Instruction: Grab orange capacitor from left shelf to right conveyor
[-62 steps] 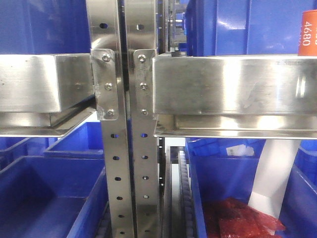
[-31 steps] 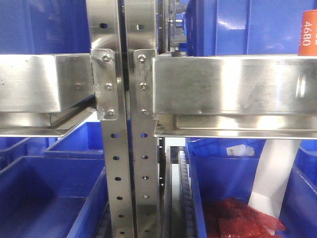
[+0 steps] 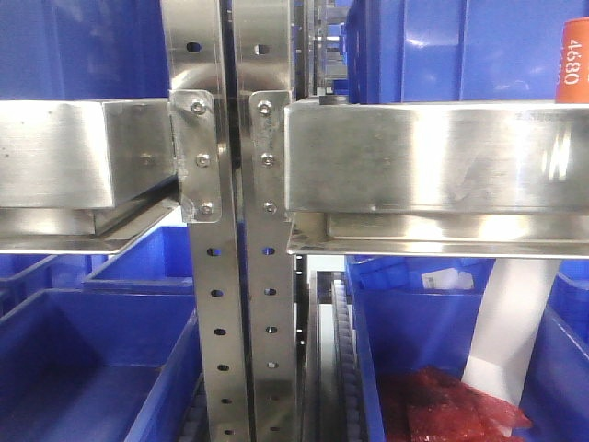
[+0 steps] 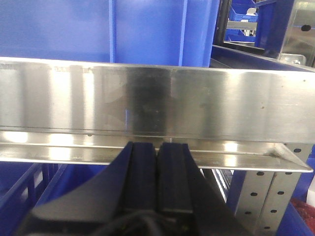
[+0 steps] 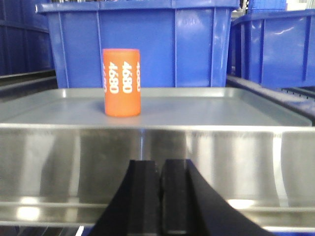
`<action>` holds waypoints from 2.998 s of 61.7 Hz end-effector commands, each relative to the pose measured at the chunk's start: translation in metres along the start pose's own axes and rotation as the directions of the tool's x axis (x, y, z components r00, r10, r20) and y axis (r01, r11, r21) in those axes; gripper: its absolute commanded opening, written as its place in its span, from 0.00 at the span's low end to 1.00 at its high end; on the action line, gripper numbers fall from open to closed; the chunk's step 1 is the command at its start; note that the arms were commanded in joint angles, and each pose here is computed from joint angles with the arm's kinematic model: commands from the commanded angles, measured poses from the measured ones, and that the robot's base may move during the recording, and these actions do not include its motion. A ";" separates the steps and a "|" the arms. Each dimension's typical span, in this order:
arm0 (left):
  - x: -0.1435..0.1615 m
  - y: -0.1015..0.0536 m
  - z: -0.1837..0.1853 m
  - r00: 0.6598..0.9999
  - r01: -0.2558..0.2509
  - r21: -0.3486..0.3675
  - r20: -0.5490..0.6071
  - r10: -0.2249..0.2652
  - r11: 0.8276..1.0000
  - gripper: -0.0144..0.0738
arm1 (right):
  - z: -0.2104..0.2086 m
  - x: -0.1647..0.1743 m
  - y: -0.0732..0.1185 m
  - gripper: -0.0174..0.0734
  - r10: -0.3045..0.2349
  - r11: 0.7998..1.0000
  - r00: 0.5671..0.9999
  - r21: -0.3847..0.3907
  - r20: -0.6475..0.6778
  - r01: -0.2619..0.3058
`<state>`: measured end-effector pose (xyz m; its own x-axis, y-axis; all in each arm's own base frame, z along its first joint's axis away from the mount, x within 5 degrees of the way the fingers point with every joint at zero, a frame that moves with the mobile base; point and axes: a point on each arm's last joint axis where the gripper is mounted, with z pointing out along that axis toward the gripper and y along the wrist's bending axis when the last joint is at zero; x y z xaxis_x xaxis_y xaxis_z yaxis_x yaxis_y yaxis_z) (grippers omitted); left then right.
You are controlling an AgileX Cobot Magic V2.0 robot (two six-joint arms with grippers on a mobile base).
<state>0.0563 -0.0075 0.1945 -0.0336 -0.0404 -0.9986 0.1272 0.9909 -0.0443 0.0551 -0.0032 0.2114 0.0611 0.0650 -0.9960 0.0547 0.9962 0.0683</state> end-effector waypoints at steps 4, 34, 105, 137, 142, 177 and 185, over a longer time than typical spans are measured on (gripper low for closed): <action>-0.010 0.000 -0.002 0.995 0.005 -0.003 0.104 -0.005 1.000 0.02 | -0.009 -0.059 0.004 0.26 -0.007 1.000 0.982 -0.005 0.187 0.008; -0.010 0.000 -0.002 0.995 0.005 -0.003 0.104 -0.005 1.000 0.02 | 0.053 -0.135 0.014 0.63 -0.006 0.999 0.999 -0.045 -0.040 0.004; -0.010 0.000 -0.002 0.995 0.005 -0.003 0.104 -0.005 1.000 0.02 | 0.220 -0.064 0.034 0.88 0.019 0.994 0.995 -0.105 -0.099 -0.030; -0.010 0.000 -0.002 0.995 0.005 -0.003 0.104 -0.005 1.000 0.02 | 0.233 -0.048 0.035 0.52 0.019 0.994 0.991 -0.108 -0.133 -0.034; -0.010 0.000 -0.002 0.995 0.005 -0.003 0.104 -0.005 1.000 0.02 | 0.232 -0.049 0.035 0.39 0.015 0.993 0.991 -0.112 -0.131 -0.029; -0.010 0.000 -0.002 0.995 0.005 -0.003 0.104 -0.005 1.000 0.02 | 0.150 -0.161 0.036 0.33 -0.032 0.992 0.997 -0.126 -0.072 0.023; -0.010 0.000 -0.002 0.995 0.005 -0.003 0.104 -0.005 1.000 0.02 | 0.113 -0.174 0.038 0.33 -0.036 0.988 0.996 -0.156 -0.083 0.023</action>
<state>0.0563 -0.0075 0.1945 -0.0336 -0.0404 -0.9986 0.1272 0.9909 -0.0443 0.1839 0.0160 0.3671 -0.1281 0.0382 -0.9910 -0.0762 0.9959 0.0483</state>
